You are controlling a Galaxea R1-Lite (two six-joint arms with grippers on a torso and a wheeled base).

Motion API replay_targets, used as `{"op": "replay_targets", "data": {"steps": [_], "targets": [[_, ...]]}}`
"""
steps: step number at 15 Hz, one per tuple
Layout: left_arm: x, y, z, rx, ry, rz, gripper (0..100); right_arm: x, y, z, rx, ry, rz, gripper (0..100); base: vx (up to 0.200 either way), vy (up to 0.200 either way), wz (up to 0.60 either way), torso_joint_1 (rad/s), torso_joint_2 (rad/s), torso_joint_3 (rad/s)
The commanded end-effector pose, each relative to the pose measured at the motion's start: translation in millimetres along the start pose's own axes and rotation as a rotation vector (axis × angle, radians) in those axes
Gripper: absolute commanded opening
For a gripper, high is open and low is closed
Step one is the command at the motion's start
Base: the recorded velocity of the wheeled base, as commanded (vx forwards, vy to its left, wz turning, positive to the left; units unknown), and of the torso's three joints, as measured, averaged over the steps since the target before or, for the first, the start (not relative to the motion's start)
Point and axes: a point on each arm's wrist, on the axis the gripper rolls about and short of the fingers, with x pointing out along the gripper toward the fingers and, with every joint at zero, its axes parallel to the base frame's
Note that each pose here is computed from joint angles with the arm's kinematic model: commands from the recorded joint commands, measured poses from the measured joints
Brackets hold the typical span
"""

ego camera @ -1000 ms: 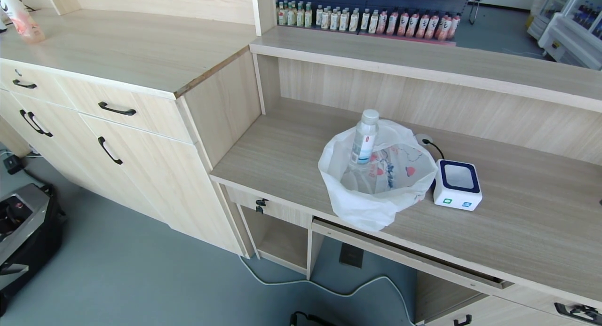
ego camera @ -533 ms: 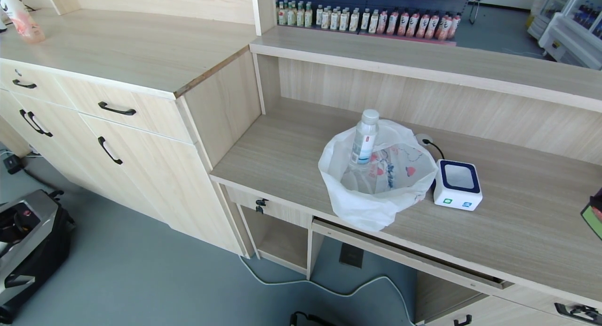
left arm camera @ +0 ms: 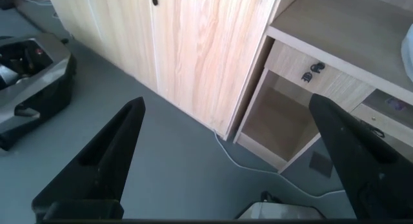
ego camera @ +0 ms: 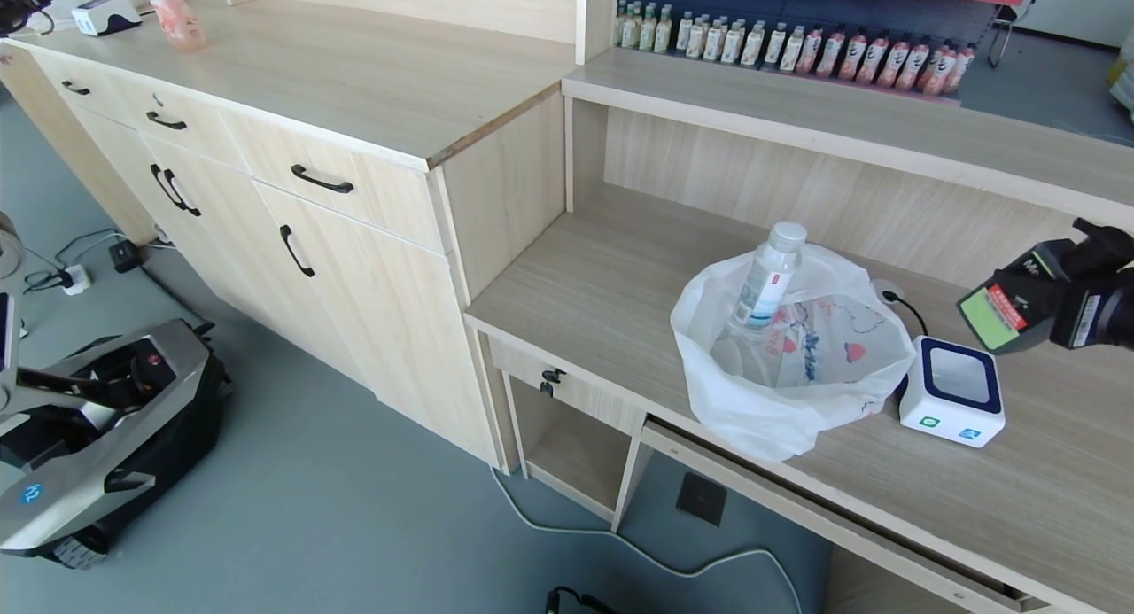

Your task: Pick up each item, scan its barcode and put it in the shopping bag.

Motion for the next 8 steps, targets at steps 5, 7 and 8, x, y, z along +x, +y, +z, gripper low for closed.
{"op": "replay_targets", "data": {"steps": [5, 7, 8], "targets": [[0.0, 0.0, 0.1, 0.000, -0.002, 0.000, 100, 106.2, -26.3, -48.1, 0.429, 0.149, 0.088, 0, 0.000, 0.000, 0.00, 0.000, 0.00, 0.000], [0.0, 0.0, 0.1, 0.000, -0.002, 0.000, 100, 120.2, -31.0, -54.4, 0.432, 0.153, 0.078, 0, 0.000, 0.000, 0.00, 0.000, 0.00, 0.000], [0.0, 0.0, 0.1, 0.000, -0.002, 0.000, 100, 125.0, -32.9, -55.1, 0.406, 0.149, 0.074, 0, 0.000, 0.000, 0.00, 0.000, 0.00, 0.000]]}}
